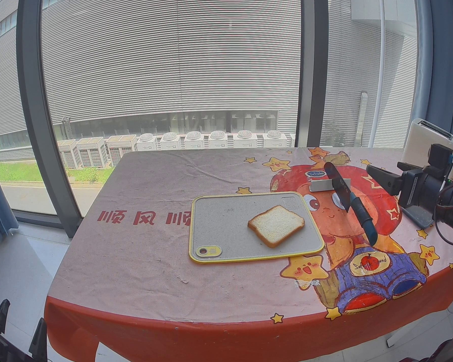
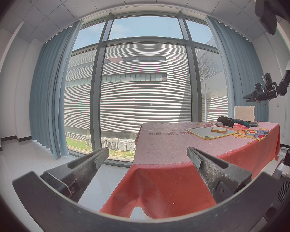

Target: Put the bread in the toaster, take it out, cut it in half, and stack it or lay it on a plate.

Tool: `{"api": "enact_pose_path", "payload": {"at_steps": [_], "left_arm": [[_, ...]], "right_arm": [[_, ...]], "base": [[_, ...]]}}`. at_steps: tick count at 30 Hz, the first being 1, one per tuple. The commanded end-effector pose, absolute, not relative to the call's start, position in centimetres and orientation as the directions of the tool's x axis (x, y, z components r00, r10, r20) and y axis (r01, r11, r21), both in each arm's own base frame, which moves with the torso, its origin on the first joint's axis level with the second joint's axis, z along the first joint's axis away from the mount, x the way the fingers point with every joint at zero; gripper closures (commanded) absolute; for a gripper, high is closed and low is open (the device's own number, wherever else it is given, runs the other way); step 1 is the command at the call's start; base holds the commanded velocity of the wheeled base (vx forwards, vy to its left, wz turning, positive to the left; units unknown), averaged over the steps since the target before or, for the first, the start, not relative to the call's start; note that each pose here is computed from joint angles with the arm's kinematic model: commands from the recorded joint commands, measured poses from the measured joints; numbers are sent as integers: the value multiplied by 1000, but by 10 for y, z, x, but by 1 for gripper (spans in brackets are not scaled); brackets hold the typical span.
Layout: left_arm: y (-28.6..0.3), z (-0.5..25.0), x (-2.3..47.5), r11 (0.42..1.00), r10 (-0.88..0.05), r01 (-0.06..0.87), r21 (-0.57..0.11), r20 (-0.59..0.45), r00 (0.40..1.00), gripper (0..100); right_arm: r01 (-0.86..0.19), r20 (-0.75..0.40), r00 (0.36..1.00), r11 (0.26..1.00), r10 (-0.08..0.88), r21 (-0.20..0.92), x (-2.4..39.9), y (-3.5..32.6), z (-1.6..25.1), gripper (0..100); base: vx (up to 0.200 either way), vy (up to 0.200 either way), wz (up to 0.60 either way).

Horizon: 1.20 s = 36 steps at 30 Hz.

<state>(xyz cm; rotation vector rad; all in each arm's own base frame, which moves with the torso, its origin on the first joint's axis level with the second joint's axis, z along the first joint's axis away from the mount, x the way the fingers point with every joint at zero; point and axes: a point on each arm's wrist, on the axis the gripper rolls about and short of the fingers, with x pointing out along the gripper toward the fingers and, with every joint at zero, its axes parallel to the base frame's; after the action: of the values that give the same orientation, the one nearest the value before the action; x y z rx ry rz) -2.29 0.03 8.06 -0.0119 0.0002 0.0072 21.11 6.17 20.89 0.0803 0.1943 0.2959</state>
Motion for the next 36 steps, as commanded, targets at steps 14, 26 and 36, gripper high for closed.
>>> {"api": "enact_pose_path", "payload": {"at_steps": [14, 26, 36], "left_arm": [[0, 75, -23, 1000, 8, -8, -12, -5, 1000, 0], [0, 75, -23, 1000, 8, -8, -12, -5, 1000, 0], [0, 75, -23, 1000, 8, -8, -12, -5, 1000, 0]], "right_arm": [[-214, -385, 895, 974, 224, 69, 255, 74, 154, 0], [-228, -387, 891, 971, 236, 69, 267, 82, 152, 0], [-218, -391, 892, 974, 226, 66, 272, 81, 153, 0]], "base": [[0, 0, 0], [0, 0, 0], [0, 0, 0]]}}
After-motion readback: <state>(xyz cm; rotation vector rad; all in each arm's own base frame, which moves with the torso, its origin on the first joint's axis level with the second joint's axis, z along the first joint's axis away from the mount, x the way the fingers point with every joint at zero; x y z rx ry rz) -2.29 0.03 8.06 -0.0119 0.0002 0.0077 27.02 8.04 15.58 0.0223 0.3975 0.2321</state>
